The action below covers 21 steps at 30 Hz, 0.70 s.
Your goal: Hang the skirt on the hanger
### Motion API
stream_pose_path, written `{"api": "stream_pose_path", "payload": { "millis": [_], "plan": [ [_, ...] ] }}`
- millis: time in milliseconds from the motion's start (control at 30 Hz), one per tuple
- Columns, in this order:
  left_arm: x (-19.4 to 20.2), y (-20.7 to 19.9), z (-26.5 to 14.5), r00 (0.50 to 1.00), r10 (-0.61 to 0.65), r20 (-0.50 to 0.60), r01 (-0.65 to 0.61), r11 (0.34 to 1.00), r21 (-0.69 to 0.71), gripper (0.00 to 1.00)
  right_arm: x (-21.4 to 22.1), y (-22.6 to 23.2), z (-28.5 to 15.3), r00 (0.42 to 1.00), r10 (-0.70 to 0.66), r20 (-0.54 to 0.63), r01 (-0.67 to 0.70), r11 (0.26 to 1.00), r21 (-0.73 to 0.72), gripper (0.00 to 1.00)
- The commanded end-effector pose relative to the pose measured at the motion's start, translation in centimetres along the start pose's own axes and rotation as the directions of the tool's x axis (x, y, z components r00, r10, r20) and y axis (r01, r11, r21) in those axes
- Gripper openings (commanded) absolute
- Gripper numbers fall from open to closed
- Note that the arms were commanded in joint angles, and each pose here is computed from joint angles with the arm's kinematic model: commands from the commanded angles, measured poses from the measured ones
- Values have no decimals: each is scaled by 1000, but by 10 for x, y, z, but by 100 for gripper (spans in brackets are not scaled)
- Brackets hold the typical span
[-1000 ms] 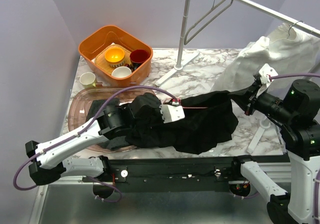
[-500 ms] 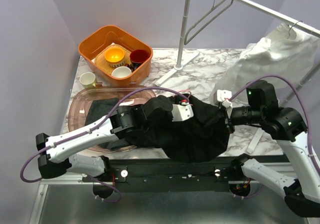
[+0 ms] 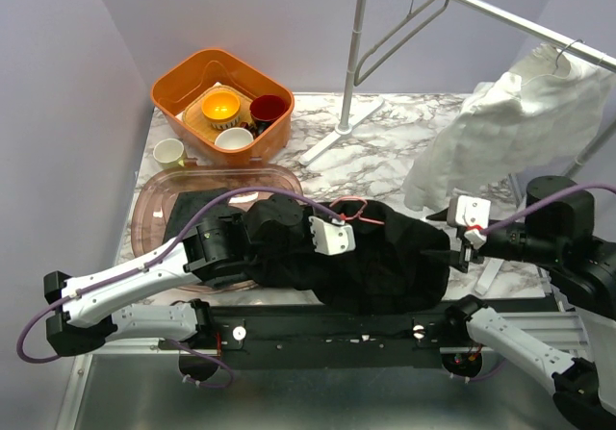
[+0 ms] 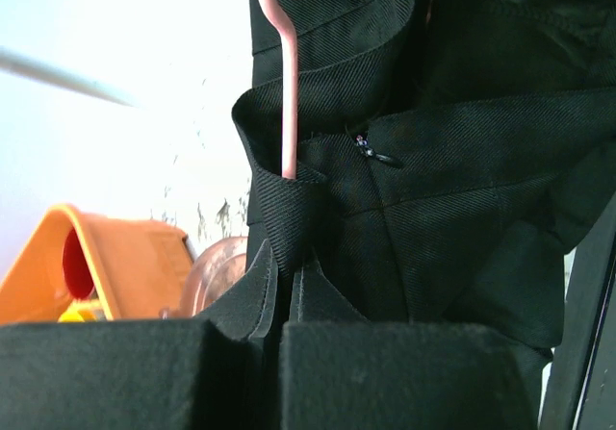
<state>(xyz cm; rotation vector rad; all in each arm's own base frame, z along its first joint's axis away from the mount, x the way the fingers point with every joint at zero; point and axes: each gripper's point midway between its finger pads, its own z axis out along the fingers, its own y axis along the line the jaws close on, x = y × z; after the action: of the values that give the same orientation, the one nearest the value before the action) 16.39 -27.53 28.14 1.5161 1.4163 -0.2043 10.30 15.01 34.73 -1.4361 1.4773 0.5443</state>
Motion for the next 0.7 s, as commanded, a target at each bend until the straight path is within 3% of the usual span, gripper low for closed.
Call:
{"api": "stream_pose_path", "payload": {
  "millis": [0,133,233,400,500,533,567,633,667],
  "plan": [
    [-26,1,-1,995,44,93,-48,998,40,0,20,-16,1,991,-42,-128,46,998,33,69],
    [-34,1,-3,992,44,116,-51,997,53,0,43,2,28,987,-29,-159,7,990,-139,69],
    [-43,1,-7,987,35,155,-46,997,64,0,56,9,45,984,-5,-176,-34,975,-219,80],
    [-56,1,-12,976,12,218,-28,997,70,0,66,14,63,989,17,-150,-55,965,-256,76],
    [-63,2,-14,966,-1,259,-16,998,61,0,65,28,70,991,57,-118,-94,939,-331,56],
    [-67,4,-14,960,-13,280,-2,999,52,0,63,31,71,992,67,-106,-100,932,-347,34],
    [-68,5,-17,955,-18,297,5,999,44,0,62,33,70,993,67,-96,-96,932,-349,22],
    [-66,3,-14,948,-35,315,24,999,36,0,60,34,70,993,90,-78,-111,935,-338,4],
    [-67,4,-18,942,-51,333,44,999,29,0,58,33,69,992,101,-73,-120,938,-325,1]
  ]
}}
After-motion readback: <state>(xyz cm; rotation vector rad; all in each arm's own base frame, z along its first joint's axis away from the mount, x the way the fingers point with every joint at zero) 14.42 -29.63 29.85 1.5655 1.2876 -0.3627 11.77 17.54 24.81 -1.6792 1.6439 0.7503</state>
